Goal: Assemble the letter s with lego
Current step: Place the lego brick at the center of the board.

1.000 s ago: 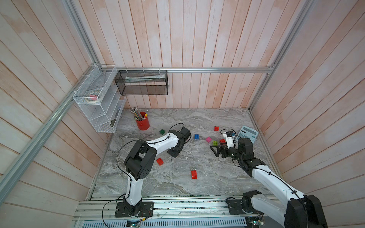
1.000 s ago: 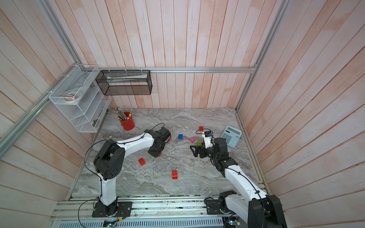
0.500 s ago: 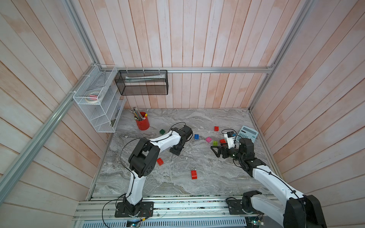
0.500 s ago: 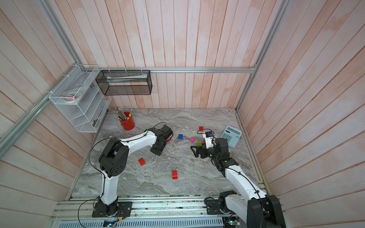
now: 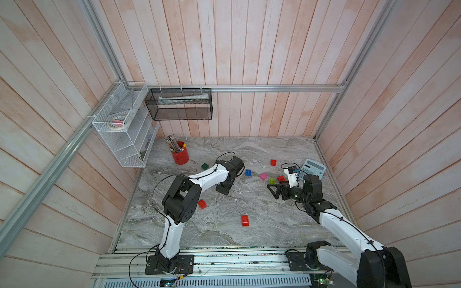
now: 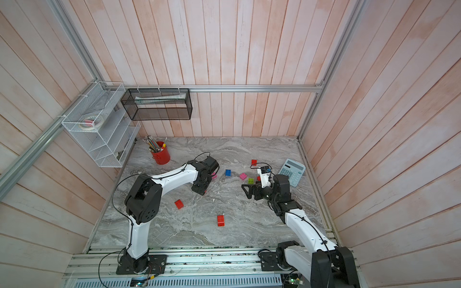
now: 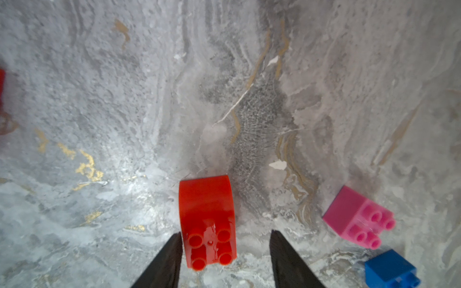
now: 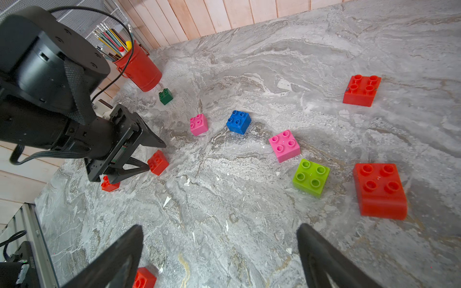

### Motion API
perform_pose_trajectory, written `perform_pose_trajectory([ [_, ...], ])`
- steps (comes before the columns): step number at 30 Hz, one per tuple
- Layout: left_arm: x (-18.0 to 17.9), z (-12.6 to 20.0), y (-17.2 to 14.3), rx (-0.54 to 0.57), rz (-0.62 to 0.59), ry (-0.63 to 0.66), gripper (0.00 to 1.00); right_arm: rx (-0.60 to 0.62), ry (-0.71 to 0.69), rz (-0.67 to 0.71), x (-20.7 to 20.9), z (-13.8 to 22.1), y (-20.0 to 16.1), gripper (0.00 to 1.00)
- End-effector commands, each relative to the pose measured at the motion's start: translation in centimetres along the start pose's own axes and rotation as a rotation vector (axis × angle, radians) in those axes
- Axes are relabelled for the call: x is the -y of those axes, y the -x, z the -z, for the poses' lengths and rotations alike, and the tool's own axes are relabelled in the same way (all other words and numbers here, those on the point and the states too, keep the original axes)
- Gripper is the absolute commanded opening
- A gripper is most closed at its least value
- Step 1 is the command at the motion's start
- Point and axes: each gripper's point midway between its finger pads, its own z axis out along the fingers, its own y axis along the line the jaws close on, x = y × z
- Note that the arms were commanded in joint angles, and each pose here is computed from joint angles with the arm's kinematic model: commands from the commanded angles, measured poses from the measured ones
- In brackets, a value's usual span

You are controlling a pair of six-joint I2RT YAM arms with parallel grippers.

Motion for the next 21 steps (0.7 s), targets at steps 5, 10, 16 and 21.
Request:
perform_pose_trajectory([
  [5, 1.9, 0.6, -1.2, -0.062, 0.014, -0.070, 0.64, -0.006, 0.013, -0.011, -0.1, 0.3, -0.5, 0.97],
  [10, 1.7, 1.6, -0.6, -0.038, -0.014, -0.081, 0.64, -0.004, 0.014, -0.005, -0.2, 0.6, -0.5, 0.97],
  [16, 1.1, 4.6, 0.7, -0.002, -0.126, -0.111, 0.69, -0.012, 0.036, -0.014, -0.6, 0.8, -0.6, 0.97],
  [21, -1.7, 6.7, 2.5, 0.047, -0.325, -0.078, 0.75, -0.021, 0.079, -0.033, -1.5, 0.9, -0.5, 0.97],
])
